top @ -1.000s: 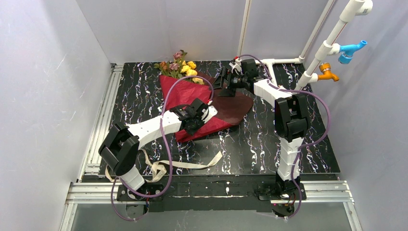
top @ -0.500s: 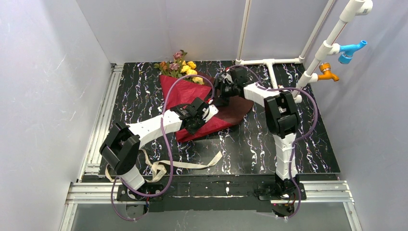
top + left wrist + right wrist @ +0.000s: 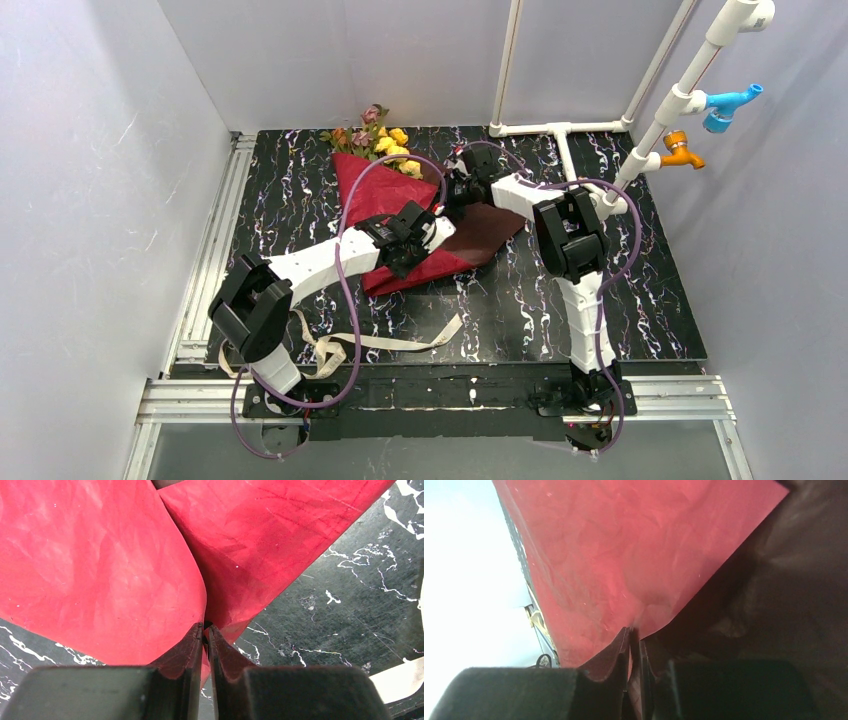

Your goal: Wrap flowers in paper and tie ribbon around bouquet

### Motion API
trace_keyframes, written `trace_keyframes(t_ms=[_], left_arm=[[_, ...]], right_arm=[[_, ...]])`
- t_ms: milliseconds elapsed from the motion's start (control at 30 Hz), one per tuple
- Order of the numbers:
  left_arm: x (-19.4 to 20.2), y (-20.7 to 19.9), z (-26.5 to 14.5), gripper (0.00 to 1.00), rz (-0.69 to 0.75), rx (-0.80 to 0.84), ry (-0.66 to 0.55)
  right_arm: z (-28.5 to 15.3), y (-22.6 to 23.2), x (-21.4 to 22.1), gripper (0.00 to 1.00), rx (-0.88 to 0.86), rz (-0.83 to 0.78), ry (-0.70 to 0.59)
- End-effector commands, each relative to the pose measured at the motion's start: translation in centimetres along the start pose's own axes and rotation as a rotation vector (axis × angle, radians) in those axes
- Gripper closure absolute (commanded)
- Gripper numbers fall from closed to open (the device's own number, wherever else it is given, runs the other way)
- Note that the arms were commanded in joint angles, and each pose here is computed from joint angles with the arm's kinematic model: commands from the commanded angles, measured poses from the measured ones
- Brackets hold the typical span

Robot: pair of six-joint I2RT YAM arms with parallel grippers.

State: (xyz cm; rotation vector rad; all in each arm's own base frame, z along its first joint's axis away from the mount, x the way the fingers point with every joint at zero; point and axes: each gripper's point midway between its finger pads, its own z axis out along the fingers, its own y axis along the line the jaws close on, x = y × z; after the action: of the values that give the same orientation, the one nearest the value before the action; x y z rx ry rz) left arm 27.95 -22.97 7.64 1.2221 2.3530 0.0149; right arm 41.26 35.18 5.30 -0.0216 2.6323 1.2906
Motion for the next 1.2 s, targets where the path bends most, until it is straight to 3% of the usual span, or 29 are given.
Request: trace_keyframes(t_ms=[0,100,233,433,500,567,767,900,1033,1133,1167], left_arm=[[-1.2,-0.1,-0.4,0.91,0.0,0.014,-0.022],[-1.2,0.2,-0.4,0.9,-0.01,0.0,-0.024],[-1.2,0.5,-0.5,0.88,-0.03,-0.024,-0.035],[-1.1,1.0,-0.5,0.8,-0.077,-0.064,-0.047],[-1.0,1.3,-0.6,0.77,-0.103,-0.076,-0.051],[-1.1,1.5,-1.0,0.69,-0.131,-0.079,-0.063],[-1.9,2.5,-4.5,0.3,-0.274,-0.119,-0.142],[-2.2,2.4,-7.4,0.14,-0.382,-0.102,-0.231],[-0.3,2.9,-7.7,0.24,-0.5,-0.113,-0.203],[1.5,2.3,-6.3,0.53,-0.554,-0.075,-0.167],[1.8,2.3,-5.8,0.68,-0.58,-0.059,-0.167]], right_arm=[[-0.6,1.8,-2.7,0.79,-0.01,-0.045,-0.054],[-0.5,2.0,-3.1,0.67,0.0,-0.057,-0.052],[-0.7,2.4,-3.4,0.67,-0.006,-0.066,-0.055],[-0.3,3.1,-3.3,0.96,-0.042,-0.069,-0.045],[-0.1,3.3,-3.3,0.99,-0.045,-0.07,-0.042],[0.1,3.3,-3.4,0.99,-0.043,-0.069,-0.041],[0.2,3.5,-4.8,0.99,-0.012,-0.095,-0.061],[0.4,2.8,-5.0,0.99,0.023,-0.109,-0.052],[0.4,2.2,-4.8,0.99,0.053,-0.117,-0.049],[0.4,1.7,-4.6,0.99,0.065,-0.119,-0.041],[0.4,1.5,-4.5,0.99,0.072,-0.12,-0.038]])
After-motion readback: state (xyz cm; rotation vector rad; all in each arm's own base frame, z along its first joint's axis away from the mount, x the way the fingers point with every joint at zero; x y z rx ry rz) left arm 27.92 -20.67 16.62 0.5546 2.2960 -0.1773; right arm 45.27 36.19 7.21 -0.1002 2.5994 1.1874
